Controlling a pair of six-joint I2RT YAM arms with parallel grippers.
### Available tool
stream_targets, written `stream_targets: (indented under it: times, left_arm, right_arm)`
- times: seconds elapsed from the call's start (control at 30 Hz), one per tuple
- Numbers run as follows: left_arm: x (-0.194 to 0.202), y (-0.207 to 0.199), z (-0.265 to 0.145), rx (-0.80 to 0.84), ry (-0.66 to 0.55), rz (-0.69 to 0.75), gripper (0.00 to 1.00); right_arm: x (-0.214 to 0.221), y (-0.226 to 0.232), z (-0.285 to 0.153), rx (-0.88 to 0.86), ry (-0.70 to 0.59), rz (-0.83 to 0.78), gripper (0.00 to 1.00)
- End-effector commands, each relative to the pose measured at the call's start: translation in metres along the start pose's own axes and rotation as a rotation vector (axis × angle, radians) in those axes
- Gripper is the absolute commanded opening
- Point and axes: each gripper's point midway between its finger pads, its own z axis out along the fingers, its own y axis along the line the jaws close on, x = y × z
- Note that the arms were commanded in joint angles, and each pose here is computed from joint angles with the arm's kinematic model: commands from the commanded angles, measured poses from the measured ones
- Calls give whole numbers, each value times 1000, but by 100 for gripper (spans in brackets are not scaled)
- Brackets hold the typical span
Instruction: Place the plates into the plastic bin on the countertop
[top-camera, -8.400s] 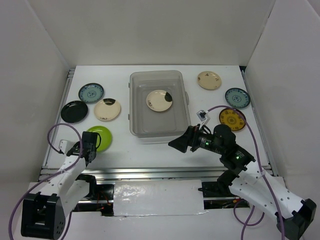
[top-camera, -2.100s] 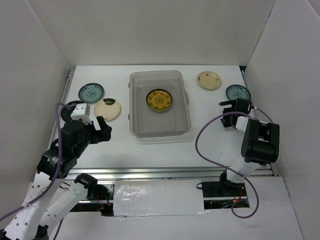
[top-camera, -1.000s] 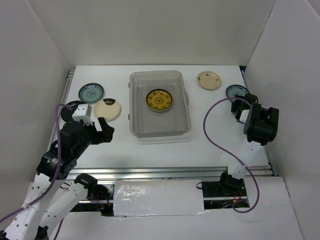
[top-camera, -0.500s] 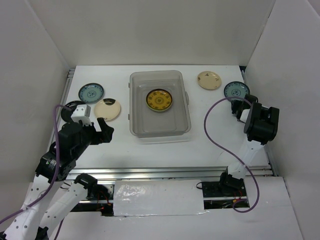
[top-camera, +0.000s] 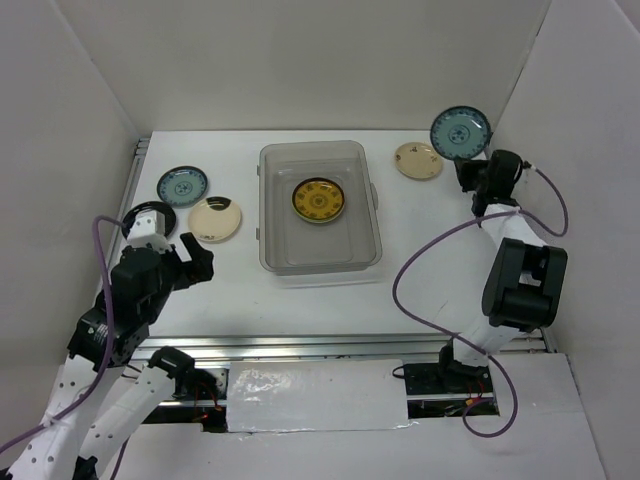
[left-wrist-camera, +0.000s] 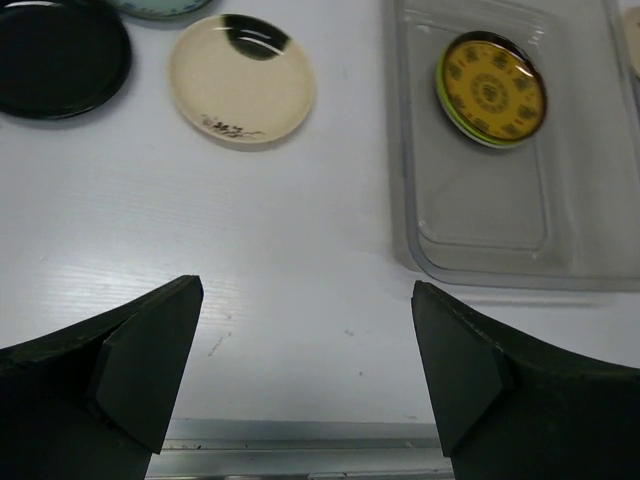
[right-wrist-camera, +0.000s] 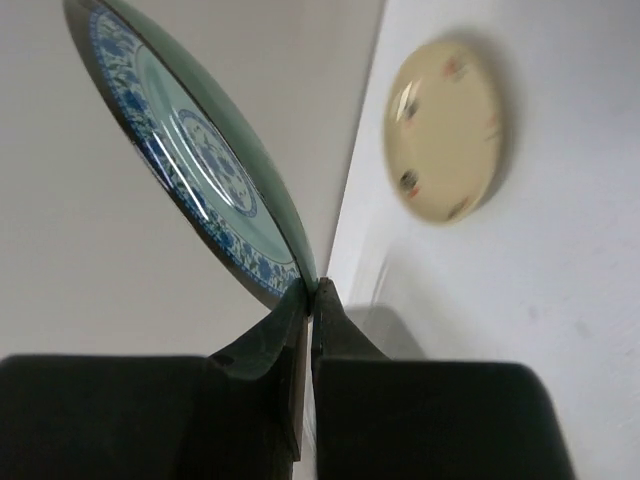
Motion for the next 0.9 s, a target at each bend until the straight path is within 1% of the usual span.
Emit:
stream_targets:
  times: [0.0,0.03,0.07,0.1,0.13,0.17,0.2,0.23,0.27,0.3,0.33,0.37,0.43,0.47,0.5,0.53,0.57,0.6,0.8,0.83,0.87]
  left_arm:
    - [-17,29,2,-189,-56,-73,99]
    - [-17,33,6,-223,-39,-82,99]
    - [-17,41,9,-264,-31,-97,99]
    - [-12,39,17,-253,11,-95,99]
    - [-9,36,22,-237,34,-96,99]
    - [-11,39,28,-242,38,-111,99]
    - [-5,39,35,-230,80,-105,99]
    - [-5,43,38,-244,90,-110,99]
    - [-8,54,39,-281,85,-130,99]
    - [-8,56,41,-276,87,-130,99]
    - [-9,59,41,-280,82,-138,99]
    - [-9,63,41,-290,78,-148,99]
    - [-10,68,39,-313,61,-158,99]
    - [-11,71,38,-330,53,-163,99]
    - [-12,72,35,-343,41,-172,99]
    - [-12,75,34,-359,38,-177,99]
    - [-12,75,33,-357,36,-179,99]
    - [-13,74,33,-353,36,-176,99]
    - [-9,76,39,-361,63,-165,99]
    - [-10,82,38,-381,62,-178,99]
    - [-11,83,38,-385,58,-180,99]
  right_arm:
    - [61,24,-21,-17,198,-203,0]
    - [89,26,-25,-26,272,-271,0]
    - [104,36,-29,-47,310,-309,0]
    - [124,29,-31,-25,373,-347,0]
    - [154,29,-39,-36,434,-414,0]
    - [172,33,-43,-45,470,-448,0]
    - [188,21,-40,-18,515,-471,0]
    - [203,17,-42,-16,561,-489,0]
    - [223,20,-47,-35,610,-504,0]
    - [236,6,-42,-6,654,-510,0]
    - [247,2,-43,0,686,-519,0]
    - [262,7,-46,-21,713,-540,0]
    - [279,-11,-40,24,757,-574,0]
    - [287,-6,-41,27,783,-586,0]
    - [300,-24,-36,70,818,-599,0]
    - [306,-29,-35,82,838,-609,0]
    - [312,-24,-34,75,848,-619,0]
    - [318,-39,-32,115,868,-623,0]
    - [324,-54,-34,134,892,-633,1]
    - [326,-55,-37,132,902,-641,1]
    - [328,-55,-38,128,908,-646,3]
